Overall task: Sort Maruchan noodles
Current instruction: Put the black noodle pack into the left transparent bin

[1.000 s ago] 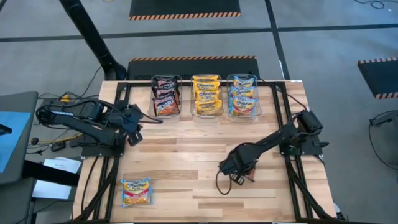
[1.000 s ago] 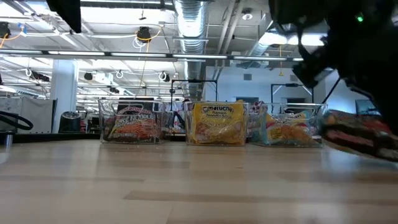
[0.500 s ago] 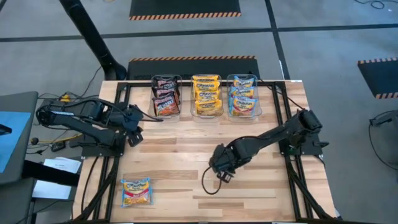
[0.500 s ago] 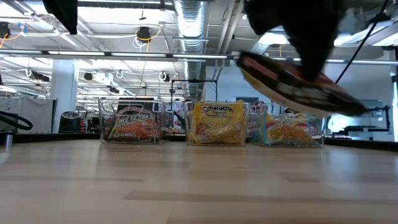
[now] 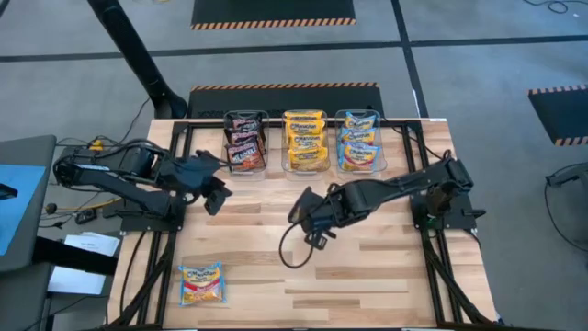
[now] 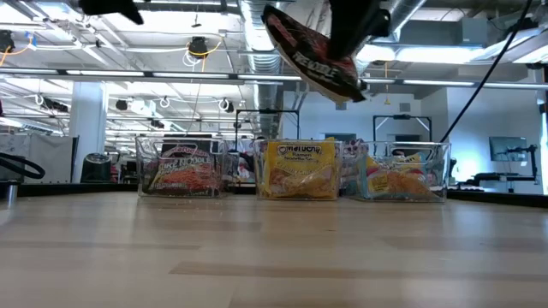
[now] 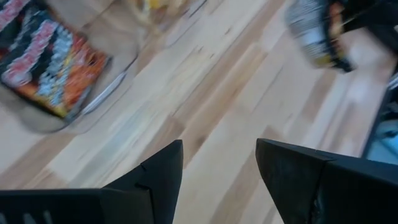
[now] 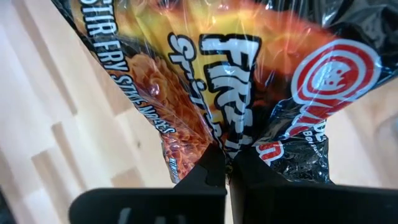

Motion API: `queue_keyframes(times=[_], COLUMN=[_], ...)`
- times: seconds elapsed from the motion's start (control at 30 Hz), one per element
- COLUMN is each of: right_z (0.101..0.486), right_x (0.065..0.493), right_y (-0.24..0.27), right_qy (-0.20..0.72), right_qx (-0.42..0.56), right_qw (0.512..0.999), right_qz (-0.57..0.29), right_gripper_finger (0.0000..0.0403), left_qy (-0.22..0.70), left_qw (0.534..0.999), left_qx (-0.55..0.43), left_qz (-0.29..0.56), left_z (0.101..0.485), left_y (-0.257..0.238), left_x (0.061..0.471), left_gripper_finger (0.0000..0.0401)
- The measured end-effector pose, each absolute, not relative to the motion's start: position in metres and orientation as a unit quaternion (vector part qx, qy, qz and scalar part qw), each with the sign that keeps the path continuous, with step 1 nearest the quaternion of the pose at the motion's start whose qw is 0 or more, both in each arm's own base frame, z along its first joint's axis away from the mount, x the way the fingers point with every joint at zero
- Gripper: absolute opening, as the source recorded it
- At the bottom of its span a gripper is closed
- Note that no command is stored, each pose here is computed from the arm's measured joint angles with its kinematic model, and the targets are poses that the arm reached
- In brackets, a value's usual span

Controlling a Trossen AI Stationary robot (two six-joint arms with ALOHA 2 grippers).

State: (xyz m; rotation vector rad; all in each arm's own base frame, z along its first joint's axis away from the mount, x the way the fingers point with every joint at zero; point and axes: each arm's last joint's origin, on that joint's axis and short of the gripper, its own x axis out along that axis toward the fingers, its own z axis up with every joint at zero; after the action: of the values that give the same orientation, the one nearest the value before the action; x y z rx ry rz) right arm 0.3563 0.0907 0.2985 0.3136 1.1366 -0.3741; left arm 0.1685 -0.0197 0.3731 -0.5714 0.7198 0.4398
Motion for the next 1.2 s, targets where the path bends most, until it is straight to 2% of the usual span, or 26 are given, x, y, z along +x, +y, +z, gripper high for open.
queue_keyframes(times=[0.53,0.87,1.2], right_z=[0.339,0.345,0.344], right_x=[0.368,0.369,0.369], right_y=[0.062,0.045,0.029], right_qy=[0.484,0.493,0.507], right_qx=[0.038,-0.016,-0.053], right_qw=[0.862,0.860,0.852], right_qz=[-0.149,-0.132,-0.123], right_gripper_finger=[0.0008,0.0008,0.0008], left_qy=[0.203,0.176,0.183], left_qw=[0.879,0.890,0.885], left_qx=[-0.377,-0.356,-0.372], left_qz=[0.212,0.221,0.213], left_z=[0.391,0.381,0.370], left_y=[-0.010,0.009,0.021], left_x=[0.193,0.240,0.262], left_gripper_finger=[0.0190,0.0190,0.0190])
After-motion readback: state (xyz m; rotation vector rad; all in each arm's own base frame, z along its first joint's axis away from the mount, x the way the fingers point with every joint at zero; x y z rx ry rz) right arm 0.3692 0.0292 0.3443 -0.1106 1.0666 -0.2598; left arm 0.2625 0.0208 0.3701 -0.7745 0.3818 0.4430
